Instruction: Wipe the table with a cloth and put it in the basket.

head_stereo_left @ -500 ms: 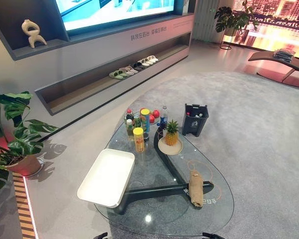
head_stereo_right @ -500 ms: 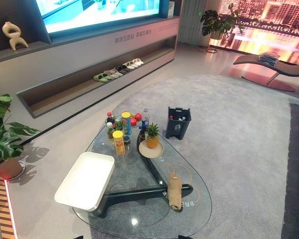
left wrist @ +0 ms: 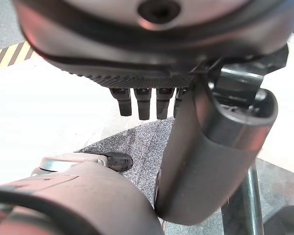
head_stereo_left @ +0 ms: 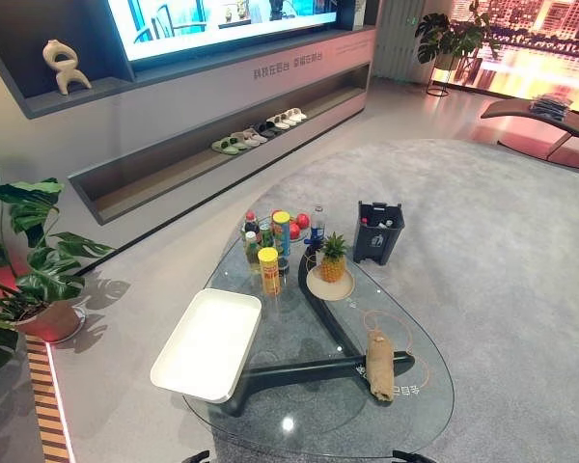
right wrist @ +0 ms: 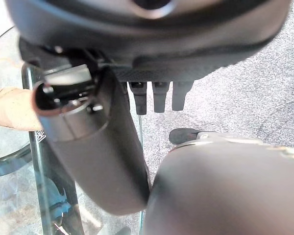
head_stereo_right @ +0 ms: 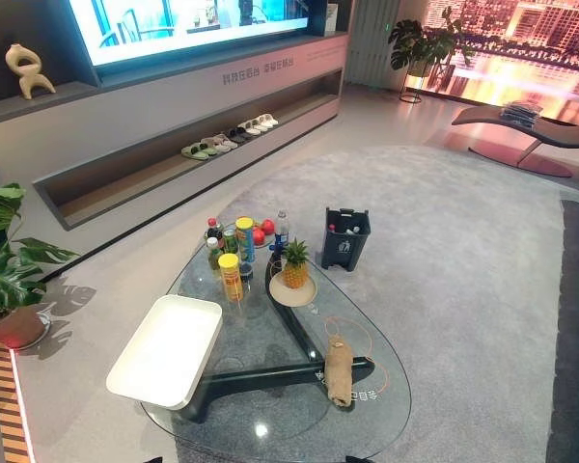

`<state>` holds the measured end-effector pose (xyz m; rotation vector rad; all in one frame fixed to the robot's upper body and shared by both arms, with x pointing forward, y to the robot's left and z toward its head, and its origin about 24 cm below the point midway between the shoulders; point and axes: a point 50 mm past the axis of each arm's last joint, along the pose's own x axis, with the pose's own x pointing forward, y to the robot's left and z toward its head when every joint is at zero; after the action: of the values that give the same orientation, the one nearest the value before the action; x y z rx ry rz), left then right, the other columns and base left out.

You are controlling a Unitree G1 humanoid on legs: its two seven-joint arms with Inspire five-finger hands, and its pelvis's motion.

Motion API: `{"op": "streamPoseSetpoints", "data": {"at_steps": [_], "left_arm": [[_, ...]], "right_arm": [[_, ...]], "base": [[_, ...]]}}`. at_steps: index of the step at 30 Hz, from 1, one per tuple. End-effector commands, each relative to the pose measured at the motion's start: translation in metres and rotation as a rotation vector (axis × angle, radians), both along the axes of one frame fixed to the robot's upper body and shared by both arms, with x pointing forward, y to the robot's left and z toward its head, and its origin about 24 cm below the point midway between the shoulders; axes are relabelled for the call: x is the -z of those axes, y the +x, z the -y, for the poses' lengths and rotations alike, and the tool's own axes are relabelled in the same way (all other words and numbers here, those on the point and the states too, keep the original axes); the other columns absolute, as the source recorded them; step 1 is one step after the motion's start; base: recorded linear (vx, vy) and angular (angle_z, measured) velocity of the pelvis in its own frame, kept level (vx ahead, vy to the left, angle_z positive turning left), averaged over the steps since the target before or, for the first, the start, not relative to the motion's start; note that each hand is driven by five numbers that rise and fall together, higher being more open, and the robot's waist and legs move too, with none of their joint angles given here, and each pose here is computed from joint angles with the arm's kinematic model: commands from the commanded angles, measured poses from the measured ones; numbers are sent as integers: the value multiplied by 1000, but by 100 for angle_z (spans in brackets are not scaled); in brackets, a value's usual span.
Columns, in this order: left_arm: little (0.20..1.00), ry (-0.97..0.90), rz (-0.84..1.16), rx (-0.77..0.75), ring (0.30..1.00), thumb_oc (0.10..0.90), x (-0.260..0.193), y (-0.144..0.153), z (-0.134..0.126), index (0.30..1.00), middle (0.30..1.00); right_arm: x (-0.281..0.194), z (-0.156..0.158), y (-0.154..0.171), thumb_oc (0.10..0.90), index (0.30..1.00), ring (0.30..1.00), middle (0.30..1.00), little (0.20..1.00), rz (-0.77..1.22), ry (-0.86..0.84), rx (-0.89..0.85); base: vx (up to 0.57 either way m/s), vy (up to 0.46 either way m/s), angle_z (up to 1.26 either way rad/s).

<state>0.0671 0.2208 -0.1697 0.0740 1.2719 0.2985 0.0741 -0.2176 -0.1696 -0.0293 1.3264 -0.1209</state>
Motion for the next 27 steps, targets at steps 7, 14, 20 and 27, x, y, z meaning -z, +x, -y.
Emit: {"op": "streamPoseSetpoints", "data": {"at_steps": [7, 14, 20, 27], "left_arm": [[900, -24, 24, 11, 900, 800, 0, 14, 13, 900, 900], [900, -8, 48, 12, 900, 800, -1, 16, 8, 900, 900], [900, -27, 157, 33, 900, 800, -8, 44, 12, 900, 900], [900, -33, 266, 39, 900, 800, -19, 75, 18, 900, 900]], "right_arm": [[1, -10, 2, 800, 900, 900, 900, 900, 23, -60, -149], [-9, -11, 33, 800, 900, 900, 900, 900, 219, -106, -136], [-38, -18, 91, 800, 900, 900, 900, 900, 517, -137, -131], [-81, -27, 142, 800, 900, 900, 900, 900, 796, -192, -125]], "base": [[15, -1, 0], [3, -13, -5], [-115, 29, -6], [-137, 25, 1]]}}
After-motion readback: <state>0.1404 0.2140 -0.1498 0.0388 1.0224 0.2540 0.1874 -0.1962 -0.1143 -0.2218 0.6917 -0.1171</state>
